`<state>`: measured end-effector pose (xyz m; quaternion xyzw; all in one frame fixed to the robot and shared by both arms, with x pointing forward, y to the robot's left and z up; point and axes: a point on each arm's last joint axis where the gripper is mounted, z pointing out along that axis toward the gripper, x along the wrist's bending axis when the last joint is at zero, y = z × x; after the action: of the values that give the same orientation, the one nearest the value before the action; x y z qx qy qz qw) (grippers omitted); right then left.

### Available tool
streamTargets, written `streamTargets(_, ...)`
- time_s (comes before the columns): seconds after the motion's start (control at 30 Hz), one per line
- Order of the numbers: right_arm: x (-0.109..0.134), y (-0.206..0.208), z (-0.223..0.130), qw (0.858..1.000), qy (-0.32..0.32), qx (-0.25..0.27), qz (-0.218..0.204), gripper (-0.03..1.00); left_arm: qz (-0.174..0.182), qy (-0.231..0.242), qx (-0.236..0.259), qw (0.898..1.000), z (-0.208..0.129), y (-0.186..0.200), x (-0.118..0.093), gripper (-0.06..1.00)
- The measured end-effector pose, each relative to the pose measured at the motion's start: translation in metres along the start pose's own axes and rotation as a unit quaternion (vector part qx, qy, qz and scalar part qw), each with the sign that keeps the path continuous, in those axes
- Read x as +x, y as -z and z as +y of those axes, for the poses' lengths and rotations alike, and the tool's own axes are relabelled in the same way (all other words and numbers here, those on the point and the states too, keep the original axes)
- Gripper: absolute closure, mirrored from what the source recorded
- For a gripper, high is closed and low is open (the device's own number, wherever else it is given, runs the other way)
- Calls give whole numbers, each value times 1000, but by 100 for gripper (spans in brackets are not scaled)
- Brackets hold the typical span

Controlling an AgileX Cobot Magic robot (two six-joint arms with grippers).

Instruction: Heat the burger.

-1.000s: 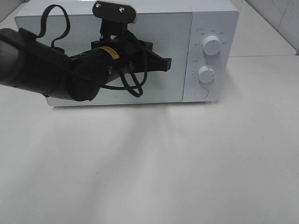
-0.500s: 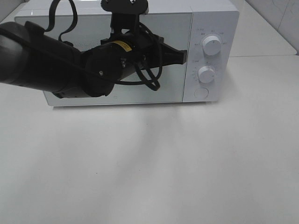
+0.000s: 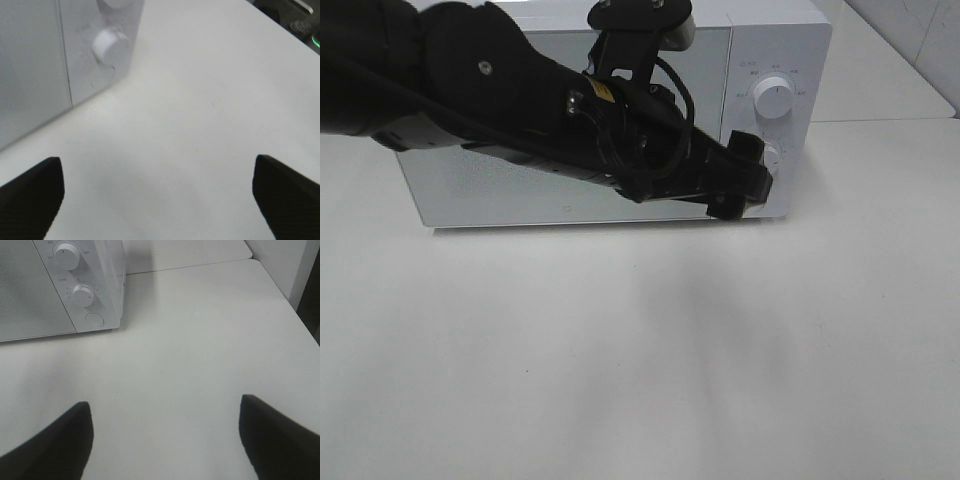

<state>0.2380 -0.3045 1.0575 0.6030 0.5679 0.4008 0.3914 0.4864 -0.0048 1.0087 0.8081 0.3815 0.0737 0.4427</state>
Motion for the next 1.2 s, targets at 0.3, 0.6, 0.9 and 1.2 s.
streamTargets(0.3, 0, 0, 0, 1000, 0, 0, 0, 21, -72, -8, 165, 984, -17, 36, -18, -4)
streamTargets(0.6, 0, 0, 0, 1000, 0, 0, 0, 21, -108, -16, 263, 959, -28, 62, -26, -4)
streamTargets(0.9, 0, 0, 0, 1000, 0, 0, 0, 21, -10, 71, 345, 936, -30, 96, 42, -4)
streamTargets(1.2, 0, 0, 0, 1000, 0, 0, 0, 21, 103, 222, 270, 931, -44, 186, 125, -4)
